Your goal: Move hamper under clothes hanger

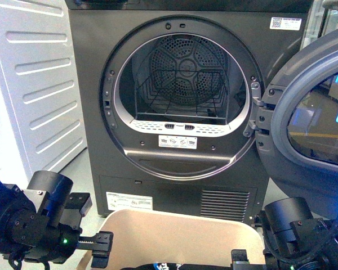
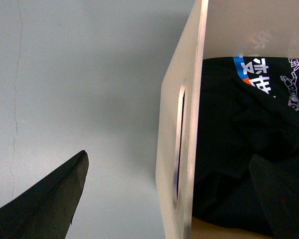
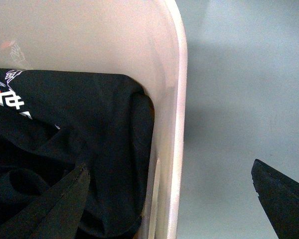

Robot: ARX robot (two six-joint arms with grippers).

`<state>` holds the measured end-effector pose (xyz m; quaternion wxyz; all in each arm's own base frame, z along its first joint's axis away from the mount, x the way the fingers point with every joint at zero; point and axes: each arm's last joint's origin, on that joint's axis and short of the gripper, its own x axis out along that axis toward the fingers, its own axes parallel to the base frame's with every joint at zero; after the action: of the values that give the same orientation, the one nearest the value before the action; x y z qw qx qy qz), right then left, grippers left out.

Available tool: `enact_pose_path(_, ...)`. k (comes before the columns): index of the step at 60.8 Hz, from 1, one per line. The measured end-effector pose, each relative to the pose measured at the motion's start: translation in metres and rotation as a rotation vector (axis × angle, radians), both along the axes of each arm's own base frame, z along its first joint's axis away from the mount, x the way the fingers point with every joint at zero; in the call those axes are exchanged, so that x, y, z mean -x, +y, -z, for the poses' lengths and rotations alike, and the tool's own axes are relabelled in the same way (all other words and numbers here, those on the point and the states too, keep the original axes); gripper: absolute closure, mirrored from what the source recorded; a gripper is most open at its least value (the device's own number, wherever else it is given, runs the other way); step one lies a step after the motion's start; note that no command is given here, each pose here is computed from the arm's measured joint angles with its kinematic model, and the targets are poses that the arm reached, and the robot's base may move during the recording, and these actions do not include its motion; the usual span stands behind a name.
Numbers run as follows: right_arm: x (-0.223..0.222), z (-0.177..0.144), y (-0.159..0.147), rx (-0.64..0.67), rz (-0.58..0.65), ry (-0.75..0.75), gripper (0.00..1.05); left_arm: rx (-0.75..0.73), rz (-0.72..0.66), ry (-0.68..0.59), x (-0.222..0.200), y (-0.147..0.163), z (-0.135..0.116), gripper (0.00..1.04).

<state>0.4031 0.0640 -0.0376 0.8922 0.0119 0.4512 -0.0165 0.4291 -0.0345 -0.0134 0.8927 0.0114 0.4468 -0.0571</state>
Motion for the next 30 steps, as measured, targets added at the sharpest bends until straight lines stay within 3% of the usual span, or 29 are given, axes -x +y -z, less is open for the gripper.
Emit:
enact_pose_path(9,0.0001,0.0003,-0.0002,0.005,0.004,0.0,0.08,-0.001,0.002,0.008,0.0004,-0.0011,0.0044,0.07)
enact_pose_path(30,0.0033,0.0082,0.0,0.015,0.006,0.022,0.59,-0.005,0.011,-0.001,-0.0004,-0.0018,0.0044,0.07)
